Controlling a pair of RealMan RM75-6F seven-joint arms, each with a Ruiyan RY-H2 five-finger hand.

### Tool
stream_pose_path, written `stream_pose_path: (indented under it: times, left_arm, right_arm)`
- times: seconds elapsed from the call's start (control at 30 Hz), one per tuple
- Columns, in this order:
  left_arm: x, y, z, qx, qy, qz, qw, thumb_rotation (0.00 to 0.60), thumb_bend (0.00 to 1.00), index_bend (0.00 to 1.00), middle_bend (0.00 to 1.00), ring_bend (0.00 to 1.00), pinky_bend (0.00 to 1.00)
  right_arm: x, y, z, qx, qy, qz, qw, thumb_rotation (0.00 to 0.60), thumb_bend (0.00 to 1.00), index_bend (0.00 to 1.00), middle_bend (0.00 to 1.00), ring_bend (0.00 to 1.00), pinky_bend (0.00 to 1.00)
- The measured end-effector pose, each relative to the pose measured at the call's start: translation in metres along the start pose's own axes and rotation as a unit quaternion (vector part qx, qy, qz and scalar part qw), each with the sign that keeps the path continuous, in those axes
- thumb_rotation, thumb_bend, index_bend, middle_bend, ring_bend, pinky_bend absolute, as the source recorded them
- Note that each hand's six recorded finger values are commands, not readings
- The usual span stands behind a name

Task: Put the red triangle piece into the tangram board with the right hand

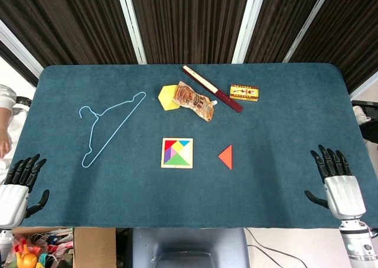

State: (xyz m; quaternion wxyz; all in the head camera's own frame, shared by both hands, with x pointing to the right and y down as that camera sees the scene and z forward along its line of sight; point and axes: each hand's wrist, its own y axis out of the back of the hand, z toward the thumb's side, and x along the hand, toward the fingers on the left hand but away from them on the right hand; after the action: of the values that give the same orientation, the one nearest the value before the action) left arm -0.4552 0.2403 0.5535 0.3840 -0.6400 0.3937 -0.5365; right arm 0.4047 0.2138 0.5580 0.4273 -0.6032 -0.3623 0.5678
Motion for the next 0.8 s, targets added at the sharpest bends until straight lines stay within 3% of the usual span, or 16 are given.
stream_pose_path:
  times: [0.27, 0.47, 0.57, 0.8]
  left_arm:
    - [0.001, 0.006, 0.001, -0.017, -0.006, 0.013, 0.9998, 0.600, 0.46, 0.00, 0.00, 0.00, 0.09]
    - [0.012, 0.001, 0.003, -0.017, -0.014, -0.001, 0.9997, 0.600, 0.46, 0.00, 0.00, 0.00, 0.09]
    - [0.018, -0.001, 0.004, -0.016, -0.017, -0.007, 0.9997, 0.600, 0.46, 0.00, 0.00, 0.00, 0.09]
    - [0.021, -0.002, 0.001, -0.018, -0.012, -0.008, 0.9997, 0.600, 0.46, 0.00, 0.00, 0.00, 0.08]
  right_arm:
    - [-0.023, -0.008, 0.017, 0.013, 0.036, 0.002, 0.9993, 0.600, 0.26, 0.02, 0.00, 0.00, 0.00]
    - [-0.076, -0.013, 0.051, 0.064, 0.113, 0.006, 0.9915, 0.600, 0.27, 0.19, 0.00, 0.00, 0.00]
    - [-0.102, -0.021, 0.073, 0.102, 0.160, 0.024, 0.9815, 0.600, 0.27, 0.23, 0.00, 0.00, 0.00]
    - [-0.154, -0.050, 0.126, 0.198, 0.256, 0.064, 0.9439, 0.600, 0.28, 0.38, 0.00, 0.00, 0.00]
